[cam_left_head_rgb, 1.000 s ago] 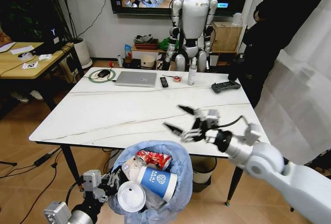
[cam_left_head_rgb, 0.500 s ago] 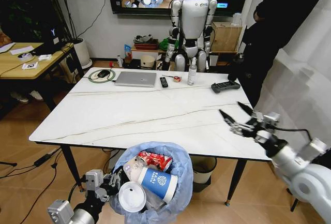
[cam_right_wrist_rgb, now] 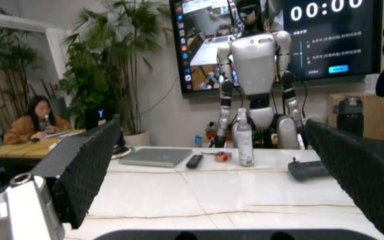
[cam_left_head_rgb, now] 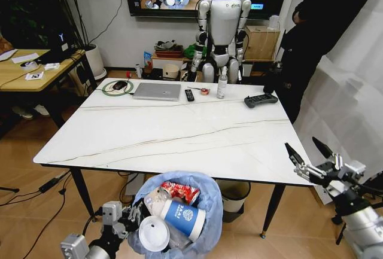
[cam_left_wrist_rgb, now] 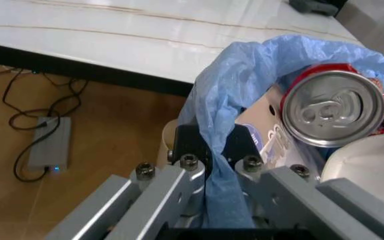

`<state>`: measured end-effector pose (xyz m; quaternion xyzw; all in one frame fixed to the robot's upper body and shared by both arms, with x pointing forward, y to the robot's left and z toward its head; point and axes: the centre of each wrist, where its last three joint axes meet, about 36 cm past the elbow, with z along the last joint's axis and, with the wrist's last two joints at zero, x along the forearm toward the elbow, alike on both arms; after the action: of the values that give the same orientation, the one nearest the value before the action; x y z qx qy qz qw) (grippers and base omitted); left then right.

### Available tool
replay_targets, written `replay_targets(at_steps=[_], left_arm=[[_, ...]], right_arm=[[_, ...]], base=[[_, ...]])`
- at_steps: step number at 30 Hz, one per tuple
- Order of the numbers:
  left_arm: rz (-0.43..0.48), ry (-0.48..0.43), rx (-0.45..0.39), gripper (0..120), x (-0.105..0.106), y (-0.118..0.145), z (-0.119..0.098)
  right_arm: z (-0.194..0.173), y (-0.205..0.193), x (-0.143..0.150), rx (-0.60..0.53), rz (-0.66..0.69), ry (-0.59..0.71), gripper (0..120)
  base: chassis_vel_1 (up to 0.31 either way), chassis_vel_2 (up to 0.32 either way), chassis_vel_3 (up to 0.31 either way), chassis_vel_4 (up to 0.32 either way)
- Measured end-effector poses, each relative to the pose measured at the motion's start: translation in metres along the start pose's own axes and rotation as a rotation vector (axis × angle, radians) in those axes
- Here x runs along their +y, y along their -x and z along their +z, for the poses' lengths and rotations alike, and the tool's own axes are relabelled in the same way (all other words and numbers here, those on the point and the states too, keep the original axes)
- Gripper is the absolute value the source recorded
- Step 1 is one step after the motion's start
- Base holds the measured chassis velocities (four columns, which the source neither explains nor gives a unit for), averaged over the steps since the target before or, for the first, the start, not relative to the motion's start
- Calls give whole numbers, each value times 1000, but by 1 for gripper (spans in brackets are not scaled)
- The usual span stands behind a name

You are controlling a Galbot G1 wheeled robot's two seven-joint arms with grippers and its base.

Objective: Pick up the trash bin and place the trash from the table into it.

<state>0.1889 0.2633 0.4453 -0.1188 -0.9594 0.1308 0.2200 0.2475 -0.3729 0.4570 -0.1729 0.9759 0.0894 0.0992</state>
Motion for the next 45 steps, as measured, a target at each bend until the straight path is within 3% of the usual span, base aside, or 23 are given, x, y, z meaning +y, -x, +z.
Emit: replay_targets(at_steps=[12, 35, 45], left_arm=[[-29, 20, 27, 0, 2, -9, 2], [-26, 19, 29, 0, 0, -7, 7], [-37, 43, 44, 0, 8, -1, 21]], right_arm=[[8, 1, -1, -74, 3, 12, 100], [8, 2, -2, -77, 0, 14, 100], [8, 2, -2, -77, -1, 15, 100]], base=[[0, 0, 0, 0], [0, 0, 0, 0], [0, 0, 0, 0]])
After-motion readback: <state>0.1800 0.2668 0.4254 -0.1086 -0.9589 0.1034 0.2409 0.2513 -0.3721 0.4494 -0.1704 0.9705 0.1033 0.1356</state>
